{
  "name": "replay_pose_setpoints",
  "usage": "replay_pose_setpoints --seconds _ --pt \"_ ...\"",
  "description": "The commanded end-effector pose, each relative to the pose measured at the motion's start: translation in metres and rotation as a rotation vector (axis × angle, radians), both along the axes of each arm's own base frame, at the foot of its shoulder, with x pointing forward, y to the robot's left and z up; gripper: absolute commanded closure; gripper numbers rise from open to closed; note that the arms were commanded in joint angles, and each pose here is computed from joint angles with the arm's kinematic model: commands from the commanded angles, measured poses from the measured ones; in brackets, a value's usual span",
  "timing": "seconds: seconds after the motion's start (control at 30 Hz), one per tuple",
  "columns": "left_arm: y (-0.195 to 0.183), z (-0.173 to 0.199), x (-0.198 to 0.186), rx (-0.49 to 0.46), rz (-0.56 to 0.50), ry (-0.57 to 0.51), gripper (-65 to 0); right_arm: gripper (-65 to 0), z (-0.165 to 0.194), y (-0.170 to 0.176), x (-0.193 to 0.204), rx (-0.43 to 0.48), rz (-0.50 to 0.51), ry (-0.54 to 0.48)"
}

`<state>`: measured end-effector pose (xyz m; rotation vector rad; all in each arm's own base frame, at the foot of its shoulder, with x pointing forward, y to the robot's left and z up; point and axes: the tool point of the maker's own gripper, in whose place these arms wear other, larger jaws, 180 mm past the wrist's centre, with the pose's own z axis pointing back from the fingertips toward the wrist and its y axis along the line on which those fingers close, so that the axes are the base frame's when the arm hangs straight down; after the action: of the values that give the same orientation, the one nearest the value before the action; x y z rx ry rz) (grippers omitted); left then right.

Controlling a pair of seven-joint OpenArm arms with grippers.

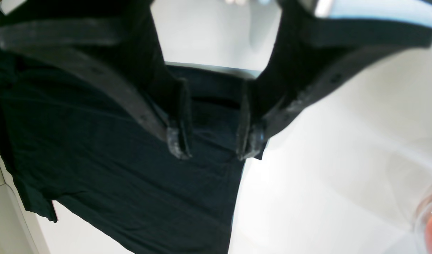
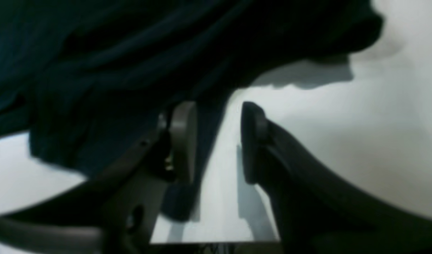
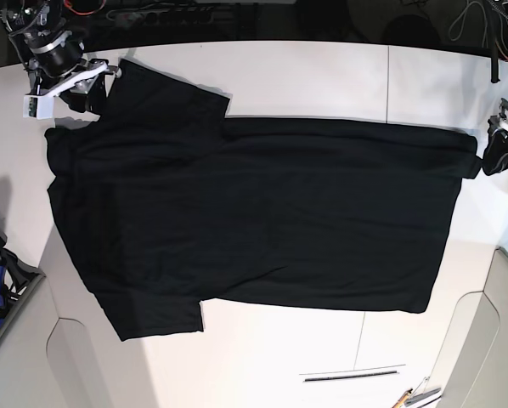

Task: Fold the T-shirt properly
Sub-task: 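Lift the sleeve near the right gripper and fold it inward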

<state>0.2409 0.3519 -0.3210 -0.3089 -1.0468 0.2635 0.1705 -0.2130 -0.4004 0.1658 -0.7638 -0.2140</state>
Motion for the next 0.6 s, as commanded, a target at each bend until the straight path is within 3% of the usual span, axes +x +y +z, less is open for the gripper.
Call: replay_pose_setpoints --seconds 0.0,0.3,0.57 --pt "0.005 0.017 0.006 0.02 -0.009 -0.05 -24.2 -21.5 0.002 -0.004 0.003 -0.007 -0.005 -0.019" --pt "0.004 0.016 0.006 0.019 -0.01 -0.047 -24.2 -21.5 -0.033 0.005 -0.015 0.15 -0.066 0.052" --pt "0.004 0.016 0.006 0.019 -0.01 -0.048 -24.2 -21.5 -0.023 0.033 -0.006 0.28 -0.004 -0.015"
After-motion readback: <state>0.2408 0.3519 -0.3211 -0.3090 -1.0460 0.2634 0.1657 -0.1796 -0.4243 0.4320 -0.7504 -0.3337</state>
